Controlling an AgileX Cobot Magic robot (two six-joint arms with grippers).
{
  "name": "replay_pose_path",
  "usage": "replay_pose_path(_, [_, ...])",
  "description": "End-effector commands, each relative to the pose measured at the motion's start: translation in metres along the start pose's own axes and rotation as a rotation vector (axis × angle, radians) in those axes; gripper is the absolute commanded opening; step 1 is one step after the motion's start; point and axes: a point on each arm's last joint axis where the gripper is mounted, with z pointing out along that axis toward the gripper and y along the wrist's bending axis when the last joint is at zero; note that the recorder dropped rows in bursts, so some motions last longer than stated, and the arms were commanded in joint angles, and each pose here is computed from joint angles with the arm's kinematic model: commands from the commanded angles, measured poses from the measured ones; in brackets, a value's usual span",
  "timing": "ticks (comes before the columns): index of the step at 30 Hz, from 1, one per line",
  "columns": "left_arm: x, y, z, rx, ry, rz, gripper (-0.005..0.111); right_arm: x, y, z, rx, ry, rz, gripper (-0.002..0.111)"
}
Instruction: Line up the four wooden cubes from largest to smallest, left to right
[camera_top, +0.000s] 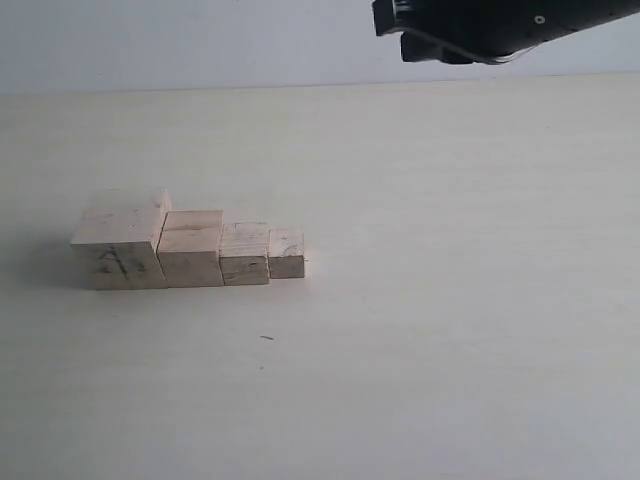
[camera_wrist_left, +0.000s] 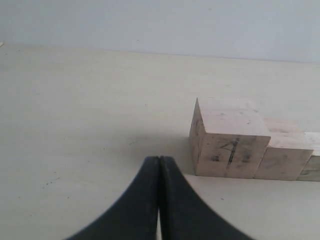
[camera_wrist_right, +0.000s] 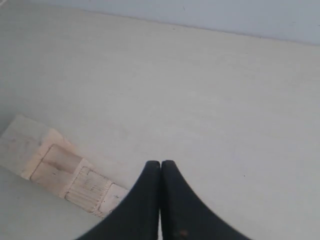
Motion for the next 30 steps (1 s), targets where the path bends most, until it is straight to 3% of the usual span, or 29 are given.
replay_pose_path(1, [-0.001,0.0,-0.001,0.005,-0.01,0.001,0.0,-0.007,0.003,-0.023,-0.005,-0.072,0.025,0.0])
replay_pose_path(21, [-0.001,0.0,-0.001,0.005,-0.01,0.001,0.0,-0.018,0.017,-0.107,-0.015,-0.276,-0.073,0.0])
replay_pose_path(30, [-0.001,0.0,-0.001,0.005,-0.01,0.001,0.0,-0.015,0.016,-0.114,0.021,-0.262,-0.134,0.0])
